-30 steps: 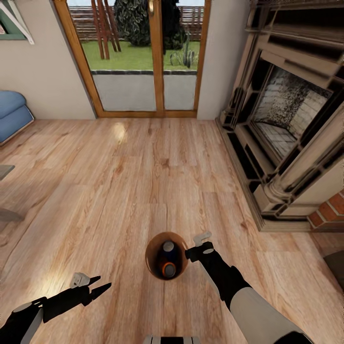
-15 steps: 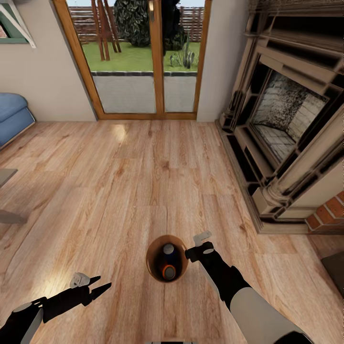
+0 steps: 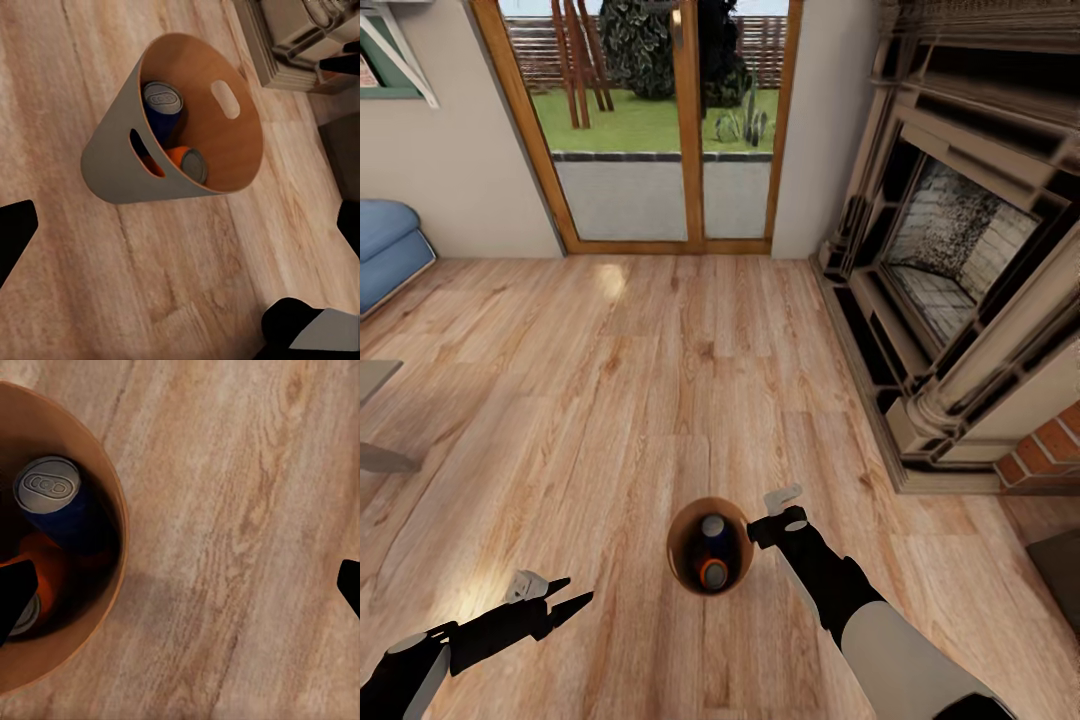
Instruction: Put the three can of soda from the living room inside the tash can in the kitchen.
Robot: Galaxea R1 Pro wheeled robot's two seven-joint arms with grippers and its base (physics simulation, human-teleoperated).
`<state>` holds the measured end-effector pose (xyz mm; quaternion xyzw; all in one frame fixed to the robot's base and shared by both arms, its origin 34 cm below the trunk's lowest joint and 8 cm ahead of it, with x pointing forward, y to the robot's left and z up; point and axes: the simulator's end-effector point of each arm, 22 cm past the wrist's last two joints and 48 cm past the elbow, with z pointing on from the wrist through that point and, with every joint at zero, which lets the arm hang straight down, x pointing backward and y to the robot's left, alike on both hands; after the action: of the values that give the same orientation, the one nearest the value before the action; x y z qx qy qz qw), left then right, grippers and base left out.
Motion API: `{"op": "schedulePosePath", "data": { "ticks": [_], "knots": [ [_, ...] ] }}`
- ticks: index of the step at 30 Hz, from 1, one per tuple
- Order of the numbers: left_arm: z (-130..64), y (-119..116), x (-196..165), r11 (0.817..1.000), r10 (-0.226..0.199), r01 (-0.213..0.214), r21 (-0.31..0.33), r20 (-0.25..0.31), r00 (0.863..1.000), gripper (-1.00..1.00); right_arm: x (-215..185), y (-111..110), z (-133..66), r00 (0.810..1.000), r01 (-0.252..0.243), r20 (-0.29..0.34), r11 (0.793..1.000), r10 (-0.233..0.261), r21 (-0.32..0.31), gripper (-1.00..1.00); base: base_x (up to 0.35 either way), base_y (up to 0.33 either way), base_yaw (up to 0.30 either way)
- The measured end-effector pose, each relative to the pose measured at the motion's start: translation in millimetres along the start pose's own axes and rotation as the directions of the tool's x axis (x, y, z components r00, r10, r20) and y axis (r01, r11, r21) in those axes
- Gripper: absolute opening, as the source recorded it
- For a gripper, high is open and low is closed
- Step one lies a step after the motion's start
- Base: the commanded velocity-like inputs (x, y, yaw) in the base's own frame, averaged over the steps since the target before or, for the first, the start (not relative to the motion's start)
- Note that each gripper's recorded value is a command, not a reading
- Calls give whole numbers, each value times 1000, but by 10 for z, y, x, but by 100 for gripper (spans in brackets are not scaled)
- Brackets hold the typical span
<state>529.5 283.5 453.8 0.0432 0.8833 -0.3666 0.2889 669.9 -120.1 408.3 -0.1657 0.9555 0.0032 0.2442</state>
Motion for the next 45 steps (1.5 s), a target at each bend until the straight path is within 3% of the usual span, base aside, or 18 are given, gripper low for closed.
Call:
{"op": "schedulePosePath", "data": {
  "ticks": [45],
  "knots": [
    [-479, -577, -710, 1000, 25, -25, 5, 28, 999, 100, -663, -146, -842, 999, 3, 33, 1000, -4, 13, 100, 0, 0, -33]
  ]
}}
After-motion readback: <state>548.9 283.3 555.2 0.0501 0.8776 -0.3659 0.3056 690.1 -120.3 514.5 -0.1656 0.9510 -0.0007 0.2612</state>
